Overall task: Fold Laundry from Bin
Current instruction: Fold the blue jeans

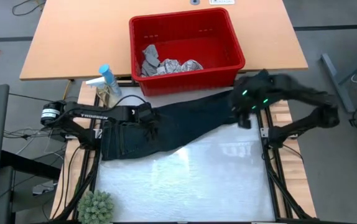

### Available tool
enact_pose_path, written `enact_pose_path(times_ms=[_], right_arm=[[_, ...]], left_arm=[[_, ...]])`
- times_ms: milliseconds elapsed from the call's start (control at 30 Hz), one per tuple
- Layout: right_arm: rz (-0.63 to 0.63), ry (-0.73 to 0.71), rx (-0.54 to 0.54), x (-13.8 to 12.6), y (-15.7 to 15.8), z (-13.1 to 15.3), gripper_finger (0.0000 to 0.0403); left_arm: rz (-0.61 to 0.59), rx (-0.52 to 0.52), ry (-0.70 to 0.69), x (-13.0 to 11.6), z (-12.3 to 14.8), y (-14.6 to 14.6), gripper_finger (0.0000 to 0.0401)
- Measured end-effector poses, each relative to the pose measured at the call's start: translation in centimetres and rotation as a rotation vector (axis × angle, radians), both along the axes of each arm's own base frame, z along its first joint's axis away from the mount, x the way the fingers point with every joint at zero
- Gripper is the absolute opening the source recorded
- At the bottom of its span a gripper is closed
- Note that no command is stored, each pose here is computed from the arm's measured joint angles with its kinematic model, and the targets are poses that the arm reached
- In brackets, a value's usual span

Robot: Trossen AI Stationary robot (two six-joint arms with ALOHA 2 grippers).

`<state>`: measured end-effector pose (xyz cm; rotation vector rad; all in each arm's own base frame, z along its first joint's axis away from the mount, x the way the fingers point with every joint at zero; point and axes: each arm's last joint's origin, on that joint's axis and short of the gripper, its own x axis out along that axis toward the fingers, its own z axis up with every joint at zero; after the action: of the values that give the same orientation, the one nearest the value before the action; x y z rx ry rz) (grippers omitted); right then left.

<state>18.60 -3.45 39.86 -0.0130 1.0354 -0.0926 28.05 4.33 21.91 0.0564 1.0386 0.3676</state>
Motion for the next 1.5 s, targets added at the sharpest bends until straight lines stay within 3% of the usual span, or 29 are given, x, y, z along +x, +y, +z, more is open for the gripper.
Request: enact_pose_path(times_ms=[133, 267, 500, 833, 1067, 1167, 1300, 1500], right_arm=[[0.144, 0.027, -0.144, 3.9, 1.5, -2.8, 0.0212], [0.327, 0.046, -0.206, 7.5, 3.1, -5.8, 0.0223], [0.553, 0.264, -0.253, 11.6, 4.9, -11.6, 0.0219], [0.532, 0.377, -0.276, 15.8, 4.4, -17.8, 0.0218], [0.5, 0.472, -0.254, 17.2, 2.9, -21.6, 0.0218], [0.455, 0.509, -0.294, 17.5, 2.2, -22.6, 0.0213], [0.418, 0.518, -0.369, 17.7, 1.5, -22.1, 0.0192], [0.356, 0.411, -0.428, 18.0, 0.7, -18.9, 0.0157]], left_arm=[[0.004, -0.02, -0.011, 0.0, 0.0, 0.6, 0.0235], [-0.017, -0.029, -0.009, 0.0, 0.0, 1.0, 0.0235], [-0.017, -0.032, -0.011, -0.1, 0.0, 1.3, 0.0235], [-0.051, -0.042, 0.002, -0.1, 0.0, 1.2, 0.0235], [-0.011, -0.064, -0.013, -0.1, 0.0, 1.2, 0.0235], [0.015, -0.078, -0.022, -0.1, 0.0, 1.2, 0.0235], [0.024, -0.096, -0.028, -0.1, 0.0, 1.1, 0.0235], [0.049, -0.121, -0.041, -0.1, 0.0, 0.9, 0.0235]])
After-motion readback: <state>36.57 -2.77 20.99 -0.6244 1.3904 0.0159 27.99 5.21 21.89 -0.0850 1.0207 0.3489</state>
